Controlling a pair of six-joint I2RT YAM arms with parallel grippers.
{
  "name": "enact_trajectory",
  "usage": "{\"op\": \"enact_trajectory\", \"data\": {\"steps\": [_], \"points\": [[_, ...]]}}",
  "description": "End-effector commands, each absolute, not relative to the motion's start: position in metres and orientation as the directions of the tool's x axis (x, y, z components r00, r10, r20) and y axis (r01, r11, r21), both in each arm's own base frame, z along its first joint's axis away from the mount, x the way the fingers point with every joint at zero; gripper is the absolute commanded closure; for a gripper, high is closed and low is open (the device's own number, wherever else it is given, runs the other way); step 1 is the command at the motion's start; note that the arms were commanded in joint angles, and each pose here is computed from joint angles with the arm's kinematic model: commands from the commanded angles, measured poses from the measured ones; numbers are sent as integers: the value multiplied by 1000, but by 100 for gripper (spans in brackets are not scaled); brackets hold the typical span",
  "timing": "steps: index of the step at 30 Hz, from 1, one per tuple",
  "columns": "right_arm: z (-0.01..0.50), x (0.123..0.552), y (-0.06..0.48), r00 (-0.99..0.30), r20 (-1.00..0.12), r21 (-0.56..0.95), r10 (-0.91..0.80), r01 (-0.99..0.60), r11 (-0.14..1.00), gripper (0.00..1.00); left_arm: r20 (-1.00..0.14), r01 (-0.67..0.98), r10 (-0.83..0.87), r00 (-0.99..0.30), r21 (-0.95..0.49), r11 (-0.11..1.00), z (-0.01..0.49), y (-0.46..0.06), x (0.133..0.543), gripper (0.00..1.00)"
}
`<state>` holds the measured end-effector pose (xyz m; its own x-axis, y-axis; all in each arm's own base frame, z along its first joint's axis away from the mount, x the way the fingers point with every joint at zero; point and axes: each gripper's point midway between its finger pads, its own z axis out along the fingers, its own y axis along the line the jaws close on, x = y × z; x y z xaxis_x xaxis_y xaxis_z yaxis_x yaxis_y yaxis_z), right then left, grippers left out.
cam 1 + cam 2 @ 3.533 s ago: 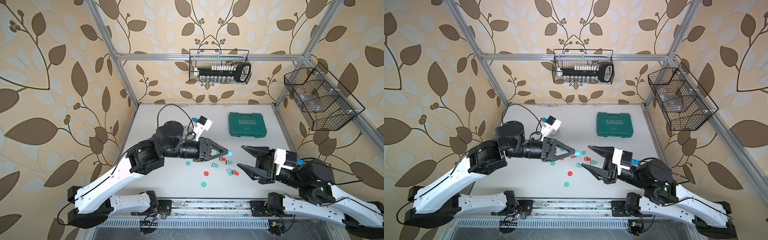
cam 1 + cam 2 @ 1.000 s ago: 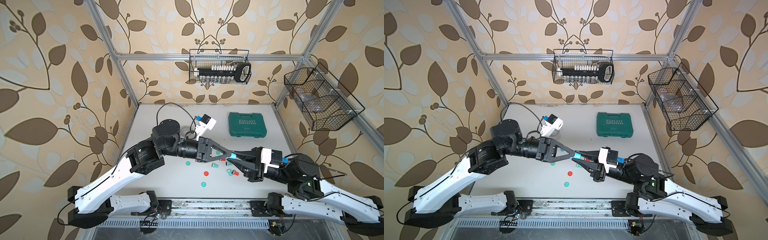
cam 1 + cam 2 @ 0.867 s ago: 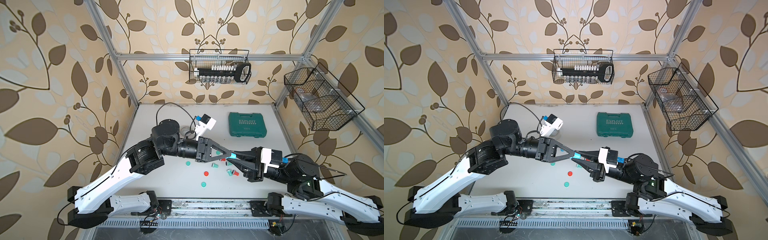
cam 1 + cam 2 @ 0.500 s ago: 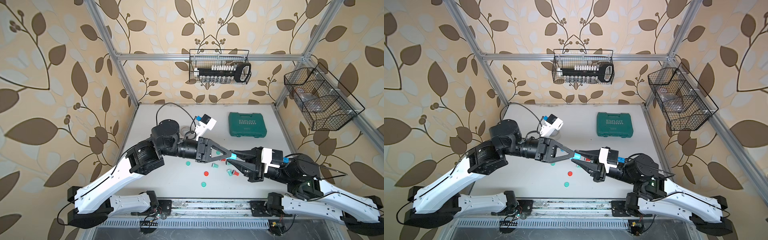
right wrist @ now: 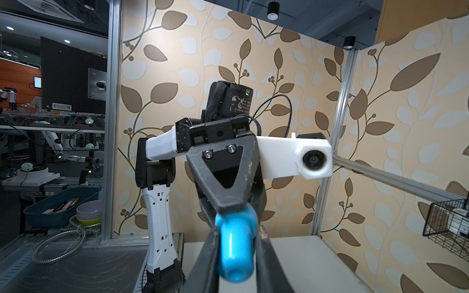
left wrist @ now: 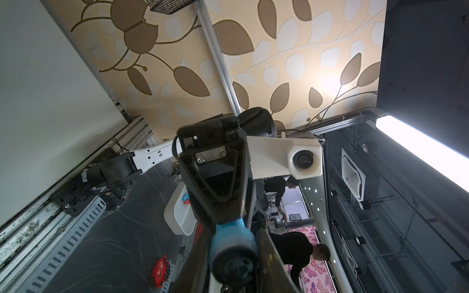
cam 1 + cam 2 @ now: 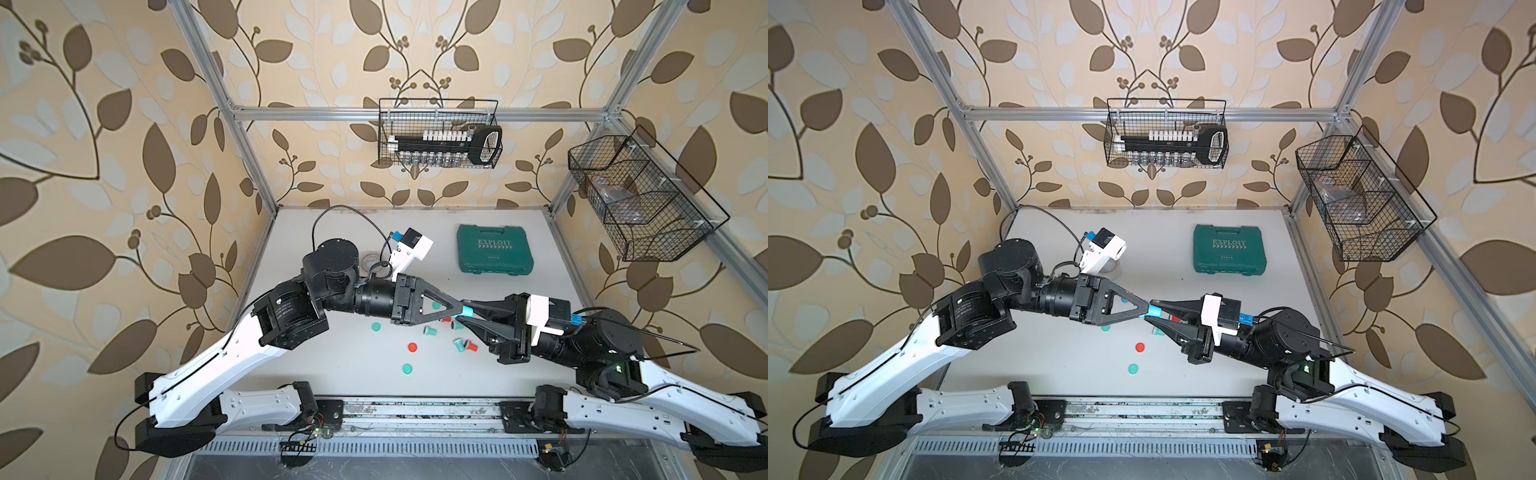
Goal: Close the stamp cap
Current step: Pick up the stamp from the center of the board.
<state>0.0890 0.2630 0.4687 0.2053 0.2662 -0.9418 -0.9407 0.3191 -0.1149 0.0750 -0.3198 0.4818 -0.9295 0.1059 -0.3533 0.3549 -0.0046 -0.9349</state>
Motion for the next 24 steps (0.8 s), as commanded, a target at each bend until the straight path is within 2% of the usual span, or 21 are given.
{"op": "enact_trajectory", "data": {"steps": [1, 5, 10, 14, 24], "points": [[473, 90, 262, 187, -941, -92, 281, -942, 322, 81, -386, 382, 127, -914, -922, -61, 493, -318, 66, 94], [477, 88, 262, 189, -936, -92, 296, -945, 313, 83, -384, 380, 128, -914, -923, -60, 492, -318, 65, 95], [478, 86, 260, 190, -934, -93, 303, -947, 307, 76, -380, 375, 133, -916, -925, -57, 491, -319, 66, 95], [479, 87, 258, 188, -930, -86, 315, -946, 313, 75, -378, 374, 136, -916, -926, -56, 490, -320, 66, 95], [478, 86, 257, 186, -931, -85, 315, -948, 308, 83, -373, 369, 138, -917, -928, -53, 490, -321, 66, 95]]}}
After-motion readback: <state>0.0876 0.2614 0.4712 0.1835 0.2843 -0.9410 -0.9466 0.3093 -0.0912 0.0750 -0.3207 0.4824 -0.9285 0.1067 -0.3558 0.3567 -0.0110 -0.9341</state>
